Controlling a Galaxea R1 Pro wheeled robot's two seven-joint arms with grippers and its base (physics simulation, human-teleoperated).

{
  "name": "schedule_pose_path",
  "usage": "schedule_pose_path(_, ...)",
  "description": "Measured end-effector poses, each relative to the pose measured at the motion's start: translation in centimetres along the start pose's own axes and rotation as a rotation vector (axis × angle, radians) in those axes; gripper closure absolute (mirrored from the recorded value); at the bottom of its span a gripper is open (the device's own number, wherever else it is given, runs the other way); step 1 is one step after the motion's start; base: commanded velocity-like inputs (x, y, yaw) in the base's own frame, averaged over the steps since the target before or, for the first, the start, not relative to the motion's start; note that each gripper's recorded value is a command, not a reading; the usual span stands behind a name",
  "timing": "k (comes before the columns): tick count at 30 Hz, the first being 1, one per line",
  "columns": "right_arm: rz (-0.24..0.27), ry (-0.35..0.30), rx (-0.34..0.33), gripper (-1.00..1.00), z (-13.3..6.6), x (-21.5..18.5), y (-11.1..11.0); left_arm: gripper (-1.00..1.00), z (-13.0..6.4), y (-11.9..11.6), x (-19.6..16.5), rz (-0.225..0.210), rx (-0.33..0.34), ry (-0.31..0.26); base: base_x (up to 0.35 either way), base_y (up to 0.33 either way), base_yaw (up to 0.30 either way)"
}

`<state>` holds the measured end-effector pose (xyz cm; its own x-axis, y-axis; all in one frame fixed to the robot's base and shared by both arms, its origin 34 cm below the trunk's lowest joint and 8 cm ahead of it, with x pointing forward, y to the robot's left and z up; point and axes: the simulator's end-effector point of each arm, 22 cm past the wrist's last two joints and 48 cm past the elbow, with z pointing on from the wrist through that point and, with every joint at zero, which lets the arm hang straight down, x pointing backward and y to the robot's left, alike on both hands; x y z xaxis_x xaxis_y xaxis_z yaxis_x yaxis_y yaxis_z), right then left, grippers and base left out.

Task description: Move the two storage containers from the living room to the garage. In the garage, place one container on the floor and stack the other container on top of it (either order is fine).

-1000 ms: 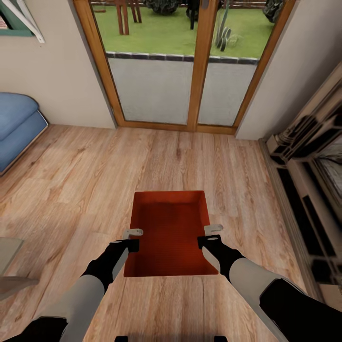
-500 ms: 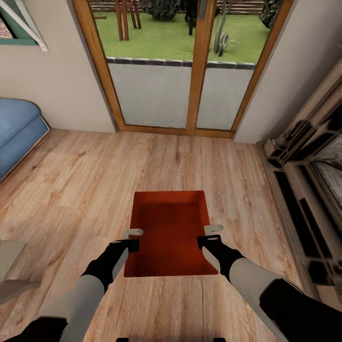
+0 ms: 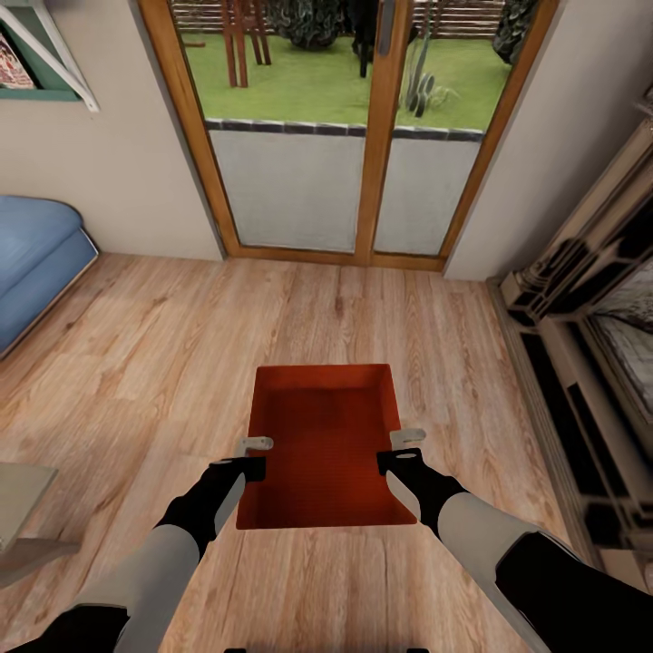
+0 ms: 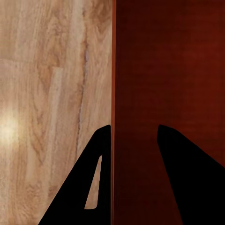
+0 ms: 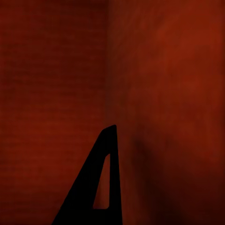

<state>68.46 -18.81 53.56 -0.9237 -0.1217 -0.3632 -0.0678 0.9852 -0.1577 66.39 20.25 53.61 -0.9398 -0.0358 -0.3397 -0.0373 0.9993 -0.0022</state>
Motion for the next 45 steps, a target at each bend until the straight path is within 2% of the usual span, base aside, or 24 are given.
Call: schedule_pose_path(45, 0.009, -0.068, 0.008, 1.0, -8.1, -4.8, -1.6, 1.0, -8.2, -0.1, -4.6, -0.001, 0.002, -0.069, 0.0, 0.0, 0.0)
